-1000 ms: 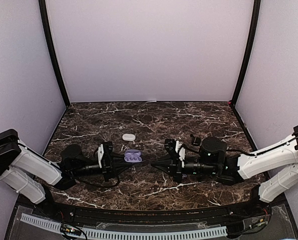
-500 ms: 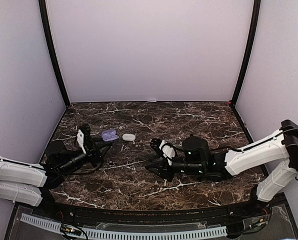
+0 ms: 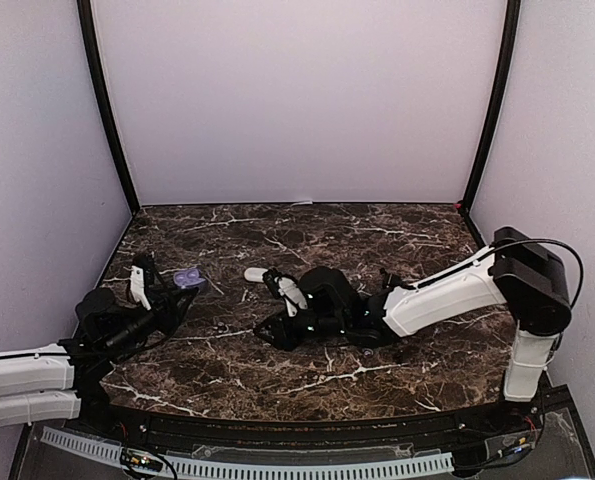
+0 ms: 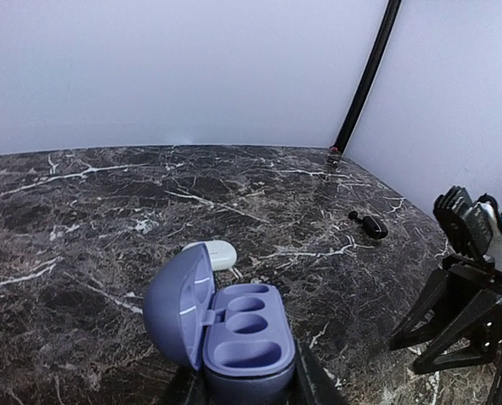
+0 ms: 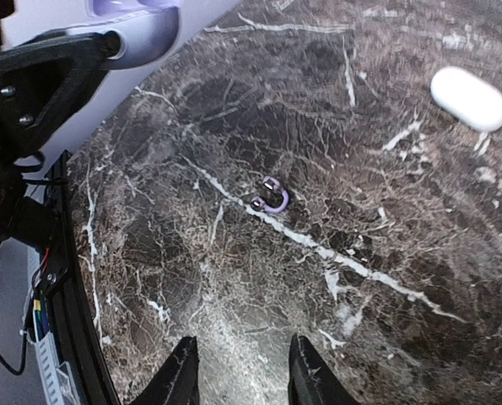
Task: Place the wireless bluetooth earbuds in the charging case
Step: Move the left earbud to the center of the board.
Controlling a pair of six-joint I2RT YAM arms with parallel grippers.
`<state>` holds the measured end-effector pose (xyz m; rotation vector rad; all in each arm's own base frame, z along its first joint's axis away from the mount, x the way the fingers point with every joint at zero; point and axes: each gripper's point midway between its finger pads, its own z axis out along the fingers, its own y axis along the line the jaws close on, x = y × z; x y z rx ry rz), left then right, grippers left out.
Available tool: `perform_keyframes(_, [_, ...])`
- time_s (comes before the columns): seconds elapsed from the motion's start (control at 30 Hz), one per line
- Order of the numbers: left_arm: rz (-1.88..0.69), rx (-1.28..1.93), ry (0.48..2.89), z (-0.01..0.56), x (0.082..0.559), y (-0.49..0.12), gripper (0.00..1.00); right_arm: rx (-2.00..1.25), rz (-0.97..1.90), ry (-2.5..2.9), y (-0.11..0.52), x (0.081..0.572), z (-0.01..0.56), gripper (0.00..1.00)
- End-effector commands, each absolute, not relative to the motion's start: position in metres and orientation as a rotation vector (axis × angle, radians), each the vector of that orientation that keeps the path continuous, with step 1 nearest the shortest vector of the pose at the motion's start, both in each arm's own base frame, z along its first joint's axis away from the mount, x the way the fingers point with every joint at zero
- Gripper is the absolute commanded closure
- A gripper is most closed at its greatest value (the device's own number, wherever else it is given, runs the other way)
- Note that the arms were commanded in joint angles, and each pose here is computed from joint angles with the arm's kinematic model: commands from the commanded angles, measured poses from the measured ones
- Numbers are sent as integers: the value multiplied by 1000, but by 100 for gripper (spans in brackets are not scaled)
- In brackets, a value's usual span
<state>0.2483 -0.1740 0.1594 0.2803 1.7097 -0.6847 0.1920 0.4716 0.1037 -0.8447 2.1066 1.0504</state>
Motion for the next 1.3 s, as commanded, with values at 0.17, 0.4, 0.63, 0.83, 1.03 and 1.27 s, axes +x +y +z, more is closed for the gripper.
perform_keyframes(0.17, [-743, 57, 1924, 109, 243, -156, 83, -633, 903, 2374, 507, 227, 64, 69])
perform_keyframes(0.4, [-702, 38, 2040, 84, 251, -159, 83, -617, 907, 2373, 517, 233, 55, 70])
perform_keyframes(0.63, [-633, 53, 2098, 68, 257, -158, 84, -605, 919, 2391, 519, 232, 43, 73])
perform_keyframes(0.83, [-667, 91, 2112, 64, 256, -165, 85, -594, 910, 2390, 517, 233, 41, 74])
perform_keyframes(1.03, [-725, 138, 2146, 58, 254, -179, 86, -585, 903, 2387, 511, 235, 42, 75])
perform_keyframes(1.27, [-806, 185, 2165, 54, 253, -194, 86, -557, 899, 2408, 503, 244, 39, 76])
